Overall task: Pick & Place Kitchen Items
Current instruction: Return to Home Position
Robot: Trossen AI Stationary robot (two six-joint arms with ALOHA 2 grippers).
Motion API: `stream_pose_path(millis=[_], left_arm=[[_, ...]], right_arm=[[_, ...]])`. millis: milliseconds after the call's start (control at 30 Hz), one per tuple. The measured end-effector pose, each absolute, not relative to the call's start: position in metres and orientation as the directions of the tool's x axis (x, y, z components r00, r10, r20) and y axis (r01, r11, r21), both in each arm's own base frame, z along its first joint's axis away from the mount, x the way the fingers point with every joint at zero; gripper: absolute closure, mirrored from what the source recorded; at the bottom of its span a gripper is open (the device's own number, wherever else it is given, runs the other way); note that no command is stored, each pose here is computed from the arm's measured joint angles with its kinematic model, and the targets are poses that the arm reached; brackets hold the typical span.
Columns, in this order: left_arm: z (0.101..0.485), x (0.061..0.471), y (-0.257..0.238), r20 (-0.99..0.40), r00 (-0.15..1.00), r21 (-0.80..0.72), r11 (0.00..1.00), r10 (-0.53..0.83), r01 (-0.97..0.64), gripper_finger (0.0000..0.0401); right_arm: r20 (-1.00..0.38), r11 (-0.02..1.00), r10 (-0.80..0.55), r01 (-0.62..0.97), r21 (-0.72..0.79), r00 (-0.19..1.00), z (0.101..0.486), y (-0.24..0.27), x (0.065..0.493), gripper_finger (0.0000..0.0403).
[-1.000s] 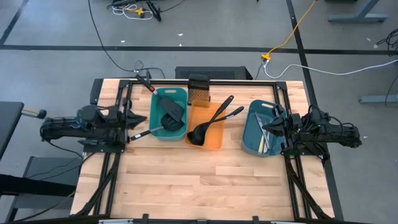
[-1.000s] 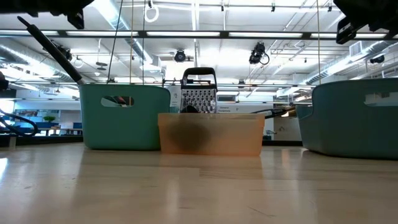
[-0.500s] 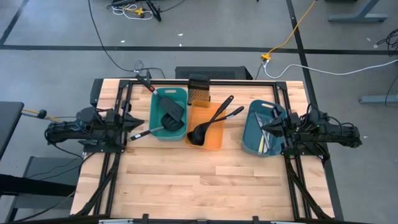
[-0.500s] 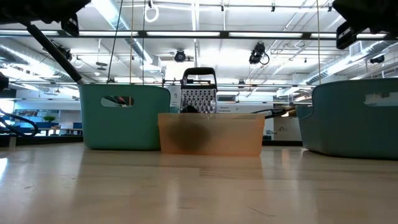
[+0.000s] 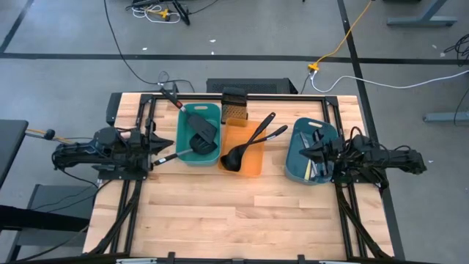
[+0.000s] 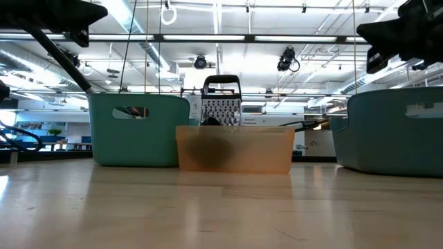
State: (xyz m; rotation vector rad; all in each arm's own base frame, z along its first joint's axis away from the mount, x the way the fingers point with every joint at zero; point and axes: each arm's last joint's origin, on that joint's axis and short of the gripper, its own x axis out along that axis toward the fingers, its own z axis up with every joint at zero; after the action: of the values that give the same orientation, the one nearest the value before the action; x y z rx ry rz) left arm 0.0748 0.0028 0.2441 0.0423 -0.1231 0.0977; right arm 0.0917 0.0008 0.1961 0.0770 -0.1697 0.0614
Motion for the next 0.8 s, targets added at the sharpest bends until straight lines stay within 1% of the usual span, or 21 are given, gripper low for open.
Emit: stream_pose_path(millis=[100,200,333,500,567,800], left_arm=[[0.24,0.077,0.004,0.126,0.985,0.029,0.992,0.122,-0.127,0.04],[0.213,0.087,0.004,0.085,0.986,0.016,0.99,0.14,-0.142,0.04],[0.196,0.093,0.004,0.142,0.981,0.03,0.99,0.135,-0.141,0.04],[0.191,0.095,0.003,0.129,0.985,0.057,0.991,0.112,-0.12,0.04],[0.191,0.095,0.003,0.128,0.988,0.061,0.994,0.087,-0.095,0.04],[0.196,0.094,0.002,0.181,0.982,0.085,0.994,0.047,-0.064,0.04]], right_arm=[[0.196,0.997,0.046,-0.058,0.056,0.98,0.191,0.001,0.094,0.0397],[0.206,0.998,0.028,-0.039,0.045,0.978,0.189,0.0,0.094,0.0398],[0.21,0.998,0.033,-0.043,0.046,0.977,0.189,-0.001,0.094,0.0397],[0.168,0.997,0.038,-0.05,0.065,0.985,0.185,-0.002,0.095,0.0396],[0.152,0.995,0.062,-0.072,0.062,0.987,0.184,-0.001,0.095,0.0396],[0.16,0.993,0.082,-0.095,0.074,0.984,0.185,-0.001,0.095,0.0395]])
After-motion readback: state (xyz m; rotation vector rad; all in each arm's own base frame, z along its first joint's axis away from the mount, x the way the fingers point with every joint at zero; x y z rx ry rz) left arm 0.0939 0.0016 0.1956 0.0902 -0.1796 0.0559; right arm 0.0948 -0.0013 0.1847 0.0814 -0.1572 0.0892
